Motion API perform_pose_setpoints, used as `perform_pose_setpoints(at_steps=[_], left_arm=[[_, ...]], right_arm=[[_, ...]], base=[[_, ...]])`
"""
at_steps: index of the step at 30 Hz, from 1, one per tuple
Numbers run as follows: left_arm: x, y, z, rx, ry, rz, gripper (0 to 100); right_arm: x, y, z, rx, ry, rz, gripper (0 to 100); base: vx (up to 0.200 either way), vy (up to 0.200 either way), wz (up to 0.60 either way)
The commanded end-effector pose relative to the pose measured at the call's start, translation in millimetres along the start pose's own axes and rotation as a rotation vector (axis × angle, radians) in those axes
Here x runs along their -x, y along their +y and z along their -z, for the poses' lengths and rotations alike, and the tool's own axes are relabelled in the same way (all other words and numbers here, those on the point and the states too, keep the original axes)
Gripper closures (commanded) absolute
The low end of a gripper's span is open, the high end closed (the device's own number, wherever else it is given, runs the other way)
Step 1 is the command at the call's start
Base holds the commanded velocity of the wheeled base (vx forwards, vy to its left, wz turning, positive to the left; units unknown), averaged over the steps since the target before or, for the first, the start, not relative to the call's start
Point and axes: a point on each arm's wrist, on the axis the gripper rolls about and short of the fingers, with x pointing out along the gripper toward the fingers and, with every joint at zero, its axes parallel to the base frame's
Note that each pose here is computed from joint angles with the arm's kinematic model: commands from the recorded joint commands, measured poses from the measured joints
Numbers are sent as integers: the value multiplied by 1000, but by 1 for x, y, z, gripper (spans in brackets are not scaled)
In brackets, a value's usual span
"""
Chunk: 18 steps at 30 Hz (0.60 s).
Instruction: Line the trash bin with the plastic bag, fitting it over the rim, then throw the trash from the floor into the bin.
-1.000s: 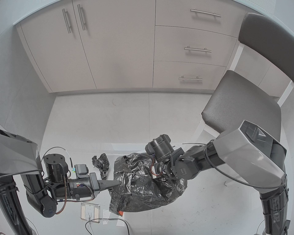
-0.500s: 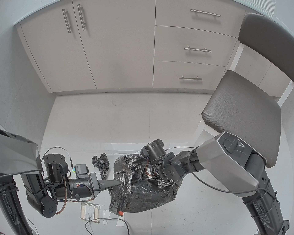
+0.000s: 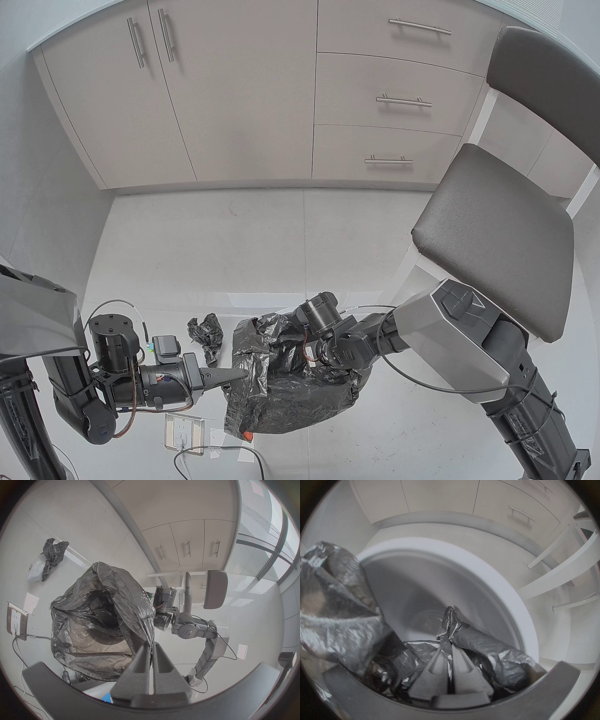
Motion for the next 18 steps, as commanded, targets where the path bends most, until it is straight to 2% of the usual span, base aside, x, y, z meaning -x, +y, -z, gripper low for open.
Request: perform_pose_setpoints(at_steps=[1, 16, 17, 18], left_arm=[[0, 0, 0, 1, 0, 0, 100], [0, 0, 0, 2, 0, 0, 100], [0, 0, 0, 2, 0, 0, 100], [0, 0, 0, 2, 0, 0, 100]], right_arm=[[-7, -1, 5, 4, 14, 8, 100], [-3, -1, -3, -16, -15, 14, 100], [-3, -1, -3, -16, -15, 15, 0], [-3, -2, -4, -17, -21, 26, 0]], base=[[0, 0, 0], [0, 0, 0], [0, 0, 0], [0, 0, 0]])
